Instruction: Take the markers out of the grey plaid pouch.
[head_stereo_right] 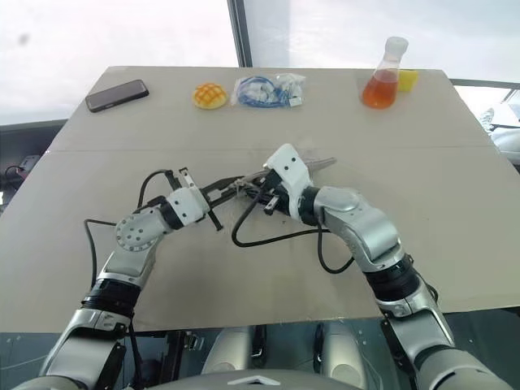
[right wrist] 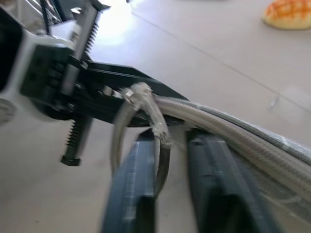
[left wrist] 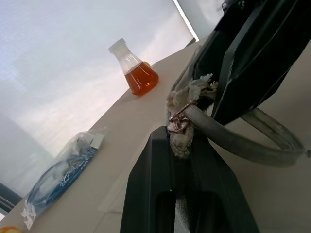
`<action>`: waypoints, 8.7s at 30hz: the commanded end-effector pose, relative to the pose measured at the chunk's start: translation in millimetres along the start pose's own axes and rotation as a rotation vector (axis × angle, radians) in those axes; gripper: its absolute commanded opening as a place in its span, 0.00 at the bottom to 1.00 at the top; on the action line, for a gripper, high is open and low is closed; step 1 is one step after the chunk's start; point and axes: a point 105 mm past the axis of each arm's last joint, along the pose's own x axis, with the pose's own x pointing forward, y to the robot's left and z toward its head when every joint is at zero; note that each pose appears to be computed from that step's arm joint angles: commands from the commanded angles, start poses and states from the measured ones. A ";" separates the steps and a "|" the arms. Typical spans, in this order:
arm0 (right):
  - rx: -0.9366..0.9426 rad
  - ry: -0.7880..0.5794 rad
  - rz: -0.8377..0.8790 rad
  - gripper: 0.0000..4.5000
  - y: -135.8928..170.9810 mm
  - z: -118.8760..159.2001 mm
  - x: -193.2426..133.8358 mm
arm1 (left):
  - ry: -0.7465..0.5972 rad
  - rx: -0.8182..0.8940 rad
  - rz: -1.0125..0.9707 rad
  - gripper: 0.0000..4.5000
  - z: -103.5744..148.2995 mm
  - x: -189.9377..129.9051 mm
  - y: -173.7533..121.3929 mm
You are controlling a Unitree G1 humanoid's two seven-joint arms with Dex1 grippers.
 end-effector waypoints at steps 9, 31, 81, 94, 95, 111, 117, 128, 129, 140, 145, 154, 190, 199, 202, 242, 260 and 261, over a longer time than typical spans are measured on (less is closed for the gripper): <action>-0.170 0.061 -0.442 0.04 -77.7 15.5 -65.6 | 0.012 0.030 0.065 0.00 -0.3 -9.9 9.2; -0.131 0.148 -0.346 0.39 -48.8 -2.4 -138.3 | 0.024 -0.107 0.129 0.00 -10.6 -8.3 17.4; -0.186 0.109 0.076 0.60 3.9 18.5 -66.3 | -0.034 -0.861 -0.102 0.00 -1.4 10.6 -11.9; 0.029 -0.008 -0.220 0.01 -54.4 26.1 -55.6 | -0.078 -0.846 -0.129 0.00 15.5 11.0 -9.2; 0.034 -0.004 -0.228 0.01 -56.7 24.3 -53.6 | -0.081 -0.842 -0.133 0.00 17.0 10.7 -9.8; -0.213 0.355 0.074 0.01 -10.8 -27.4 -74.1 | -0.239 -1.081 -0.233 0.00 60.6 21.4 -6.7; -0.447 0.467 0.070 0.01 -2.6 -23.5 -96.4 | -0.168 -1.235 -0.196 0.00 35.3 18.7 -14.1; -0.785 0.438 -0.047 0.59 -29.2 -37.7 -41.0 | -0.097 -1.306 -0.239 0.00 14.6 4.8 -35.2; -0.803 0.451 -0.055 0.59 -32.6 -44.7 -34.5 | -0.098 -1.302 -0.245 0.00 15.1 4.8 -36.3; -0.702 0.307 -0.227 0.32 -59.0 -65.6 3.7 | -0.107 -1.207 -0.292 0.00 26.6 5.0 -43.8; -0.662 0.191 -0.274 0.08 -59.7 -41.8 -10.8 | -0.093 -1.170 -0.203 0.00 16.6 5.1 -33.5; -0.446 0.096 -0.243 0.08 -36.4 -9.5 -50.9 | -0.095 -1.194 -0.121 0.00 1.3 -1.7 -17.6; -0.320 0.178 -0.161 0.39 -30.4 -15.2 -48.3 | -0.098 -0.983 -0.249 0.00 16.4 2.8 -29.1; -0.695 0.303 -0.094 0.39 -37.0 -62.6 1.0 | -0.111 -0.983 -0.290 0.00 21.9 9.4 -38.4; -0.749 0.339 -0.111 0.28 -48.1 -79.6 8.2 | -0.107 -0.974 -0.280 0.00 20.7 9.7 -37.6; -0.235 -0.486 -0.244 0.05 -36.3 108.4 -120.6 | 0.014 -0.739 -0.110 0.00 -12.2 2.2 -7.1; 0.183 0.427 -0.750 0.05 -189.0 -72.0 -217.6 | 0.022 -0.642 -0.022 0.00 -21.9 -2.9 -4.3; 0.184 0.442 -0.737 0.05 -189.0 -76.4 -216.3 | 0.017 -0.641 -0.020 0.00 -21.3 -3.2 -3.7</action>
